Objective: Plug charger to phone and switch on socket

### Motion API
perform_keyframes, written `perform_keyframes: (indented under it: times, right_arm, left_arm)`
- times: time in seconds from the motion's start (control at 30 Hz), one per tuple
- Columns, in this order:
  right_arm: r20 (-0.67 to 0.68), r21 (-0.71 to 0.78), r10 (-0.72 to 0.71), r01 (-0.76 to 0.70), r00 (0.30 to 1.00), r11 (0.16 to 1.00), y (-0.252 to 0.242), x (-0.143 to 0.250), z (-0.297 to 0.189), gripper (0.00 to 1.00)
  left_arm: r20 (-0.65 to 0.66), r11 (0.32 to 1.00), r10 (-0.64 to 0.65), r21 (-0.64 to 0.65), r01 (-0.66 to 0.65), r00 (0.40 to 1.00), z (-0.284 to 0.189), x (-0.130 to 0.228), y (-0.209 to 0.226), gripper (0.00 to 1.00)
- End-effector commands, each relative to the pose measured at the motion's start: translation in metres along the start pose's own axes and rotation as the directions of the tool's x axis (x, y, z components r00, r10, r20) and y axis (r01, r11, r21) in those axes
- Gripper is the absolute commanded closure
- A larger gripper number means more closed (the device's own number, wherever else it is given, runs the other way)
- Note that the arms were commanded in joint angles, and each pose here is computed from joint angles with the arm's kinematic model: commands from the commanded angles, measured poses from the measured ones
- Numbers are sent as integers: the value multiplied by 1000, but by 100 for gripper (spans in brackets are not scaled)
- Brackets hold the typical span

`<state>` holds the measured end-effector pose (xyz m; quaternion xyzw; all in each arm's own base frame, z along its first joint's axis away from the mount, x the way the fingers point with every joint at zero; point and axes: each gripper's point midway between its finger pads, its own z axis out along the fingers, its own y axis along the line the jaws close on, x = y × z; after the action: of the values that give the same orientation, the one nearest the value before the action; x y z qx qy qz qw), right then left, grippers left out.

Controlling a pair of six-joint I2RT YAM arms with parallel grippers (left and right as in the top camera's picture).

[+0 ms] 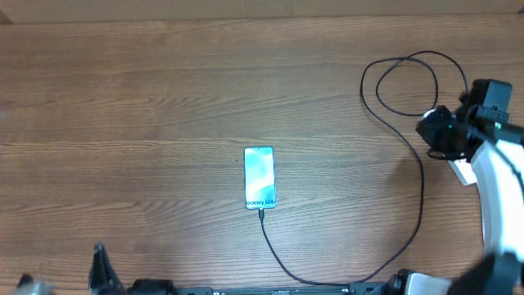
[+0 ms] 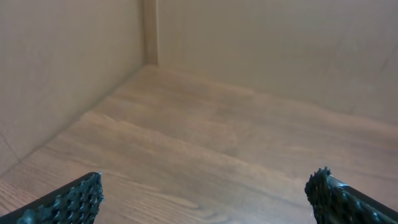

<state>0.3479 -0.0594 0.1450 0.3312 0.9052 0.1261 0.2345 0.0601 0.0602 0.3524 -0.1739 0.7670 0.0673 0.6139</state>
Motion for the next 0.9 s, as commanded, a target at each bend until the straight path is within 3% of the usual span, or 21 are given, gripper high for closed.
perform_keyframes:
  times: [0.0,0.27,0.53,0.7,0.87]
  right_arm:
    - [67,-117,-92,99,994,988,42,10,-38,96]
    - [252,-216,-194,250,948,944,81,28,-112,96]
    - [265,-202,-212,269,941,942,65,51,-142,94]
    - [173,-165,-216,245,961,956,45,77,-143,96]
    - [197,-177,-215,251,956,952,37,91,-162,96]
  left_arm:
    - [68,999,-42,-11,43,997,-16,0,9,0]
    - [209,991,-98,-74,115,973,-54,9,26,0]
    - [38,990,-48,-134,52,998,-54,52,34,0]
    - [52,990,-71,-119,77,996,-54,49,32,0]
    - [-19,990,-52,-136,49,998,-54,66,35,0]
